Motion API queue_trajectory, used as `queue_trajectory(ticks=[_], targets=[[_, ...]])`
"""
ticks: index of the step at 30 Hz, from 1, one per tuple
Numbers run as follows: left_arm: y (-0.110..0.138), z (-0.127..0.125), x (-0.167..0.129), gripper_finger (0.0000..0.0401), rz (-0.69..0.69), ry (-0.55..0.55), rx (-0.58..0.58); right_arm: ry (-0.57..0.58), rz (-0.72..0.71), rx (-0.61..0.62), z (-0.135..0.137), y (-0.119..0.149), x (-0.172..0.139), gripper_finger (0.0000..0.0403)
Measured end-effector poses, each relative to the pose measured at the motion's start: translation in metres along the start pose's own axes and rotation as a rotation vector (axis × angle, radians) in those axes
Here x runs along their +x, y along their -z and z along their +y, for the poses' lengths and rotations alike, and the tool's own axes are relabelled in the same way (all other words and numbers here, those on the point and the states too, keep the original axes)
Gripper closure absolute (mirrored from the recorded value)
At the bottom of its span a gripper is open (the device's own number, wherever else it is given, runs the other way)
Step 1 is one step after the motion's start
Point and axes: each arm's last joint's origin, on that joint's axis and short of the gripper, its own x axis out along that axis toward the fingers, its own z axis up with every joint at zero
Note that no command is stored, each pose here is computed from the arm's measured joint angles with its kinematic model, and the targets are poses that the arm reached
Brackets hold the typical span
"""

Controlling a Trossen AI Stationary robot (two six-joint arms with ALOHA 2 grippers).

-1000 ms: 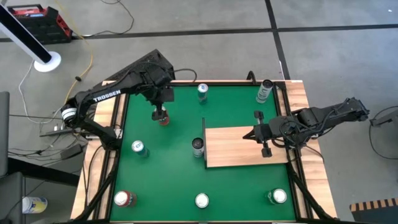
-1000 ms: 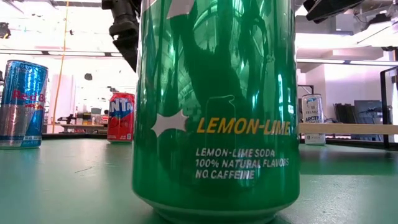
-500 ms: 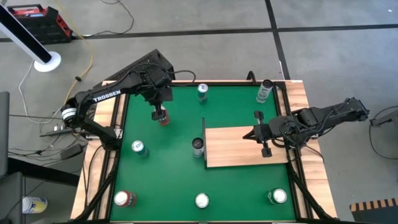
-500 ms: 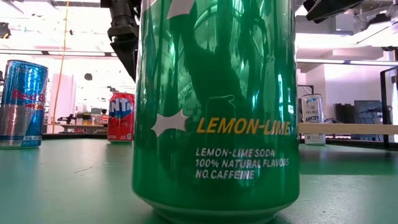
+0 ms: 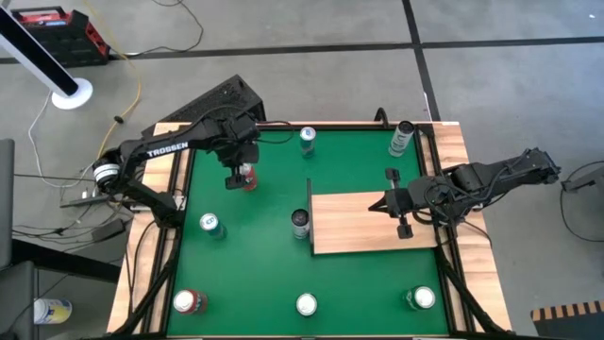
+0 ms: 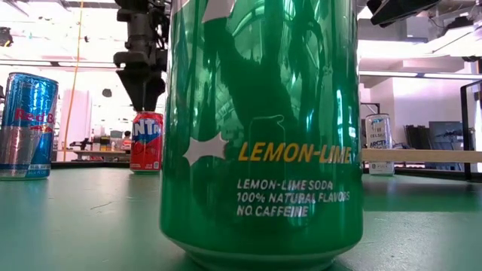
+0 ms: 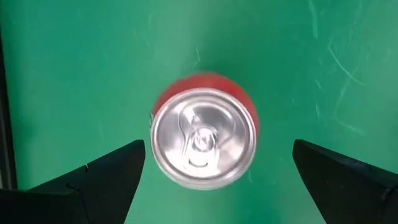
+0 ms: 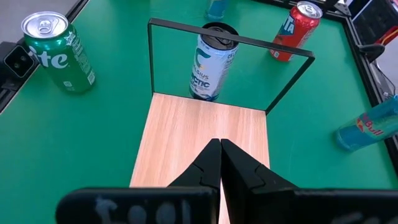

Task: Place canned beverage on shelf
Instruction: Put the top orange soda can on the shelf

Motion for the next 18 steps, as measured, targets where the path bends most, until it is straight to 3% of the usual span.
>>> queue_trajectory(ticks=[12, 18], targets=[[-0.0064, 0.0047, 0.0009, 0.0016, -0.076, -0.034, 0.025, 0.000, 0.000, -0.018, 0.0000, 0.0000, 0.0000, 0.0372], [-0.0064, 0.0046, 0.0020, 0.0017, -0.081, -0.031, -0.020, 0.000, 0.000, -0.018, 0.0000, 0.0000, 0.0000, 0.0372]])
